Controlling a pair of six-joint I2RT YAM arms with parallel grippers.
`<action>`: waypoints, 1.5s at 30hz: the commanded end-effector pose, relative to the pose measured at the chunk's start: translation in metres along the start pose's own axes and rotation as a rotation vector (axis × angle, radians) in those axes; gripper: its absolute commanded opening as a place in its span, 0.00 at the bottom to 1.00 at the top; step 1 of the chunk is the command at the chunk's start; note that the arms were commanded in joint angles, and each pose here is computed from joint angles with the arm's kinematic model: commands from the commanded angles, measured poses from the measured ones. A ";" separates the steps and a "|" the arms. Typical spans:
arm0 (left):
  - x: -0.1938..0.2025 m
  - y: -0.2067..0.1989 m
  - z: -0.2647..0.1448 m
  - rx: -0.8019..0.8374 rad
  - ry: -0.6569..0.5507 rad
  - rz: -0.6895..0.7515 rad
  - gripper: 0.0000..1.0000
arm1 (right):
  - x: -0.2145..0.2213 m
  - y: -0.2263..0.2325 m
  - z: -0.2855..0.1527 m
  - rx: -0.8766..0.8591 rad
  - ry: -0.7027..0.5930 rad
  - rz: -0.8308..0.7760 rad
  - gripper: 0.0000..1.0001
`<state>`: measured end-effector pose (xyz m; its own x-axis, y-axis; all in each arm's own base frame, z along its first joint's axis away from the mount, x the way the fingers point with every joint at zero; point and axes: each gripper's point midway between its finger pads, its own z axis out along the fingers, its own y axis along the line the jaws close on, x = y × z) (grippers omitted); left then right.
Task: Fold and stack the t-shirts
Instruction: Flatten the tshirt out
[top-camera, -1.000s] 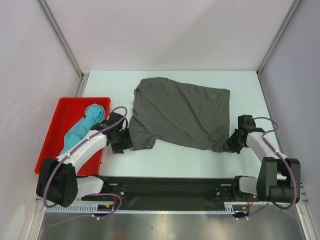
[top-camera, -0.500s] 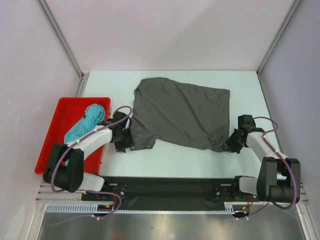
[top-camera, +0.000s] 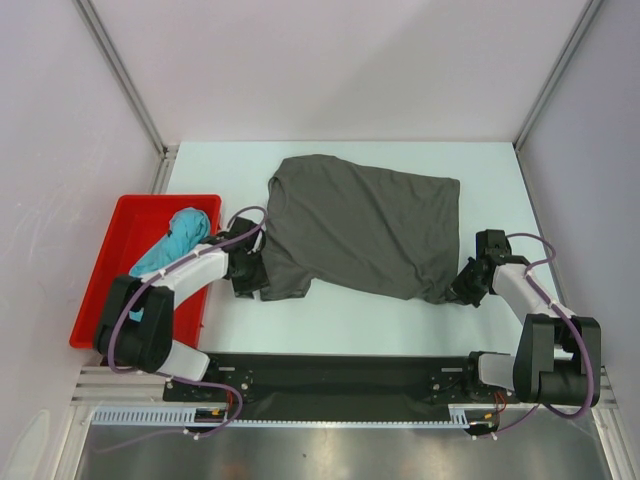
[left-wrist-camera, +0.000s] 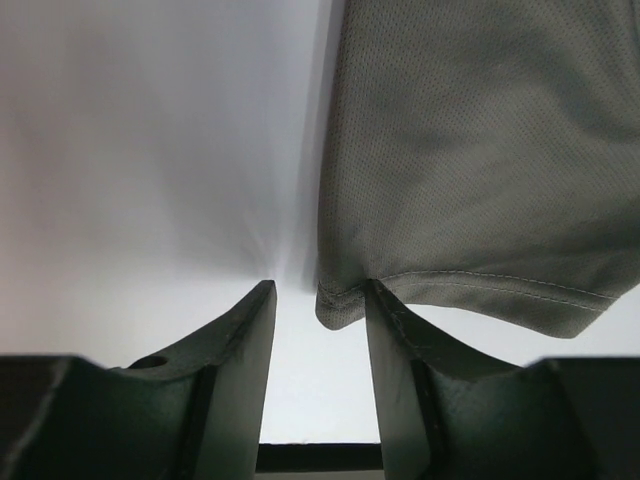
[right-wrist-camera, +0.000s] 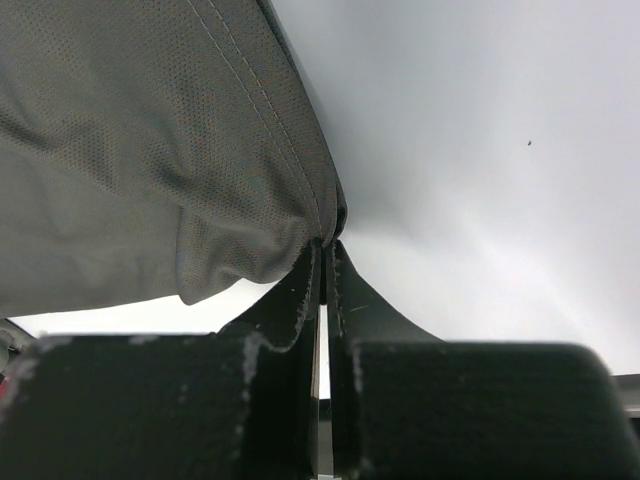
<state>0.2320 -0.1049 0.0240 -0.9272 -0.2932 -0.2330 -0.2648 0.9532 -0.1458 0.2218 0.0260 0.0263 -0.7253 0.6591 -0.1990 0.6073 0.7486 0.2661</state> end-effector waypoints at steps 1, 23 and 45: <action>-0.009 -0.010 0.002 0.028 -0.016 0.015 0.46 | -0.003 0.004 -0.002 -0.020 -0.011 -0.017 0.00; -0.097 -0.050 -0.114 0.144 -0.323 -0.042 0.00 | -0.057 0.058 -0.046 -0.047 -0.141 -0.035 0.00; -0.260 -0.121 -0.538 0.590 -1.399 0.161 0.00 | -0.242 0.184 -0.383 -0.377 -1.011 -0.080 0.00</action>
<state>0.3989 -0.1174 0.5613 -0.0314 -0.3724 -0.9275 0.1932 0.9083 -0.3712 0.4115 -0.0085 0.4291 -0.1925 0.5474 -0.8145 0.3242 0.8189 0.4737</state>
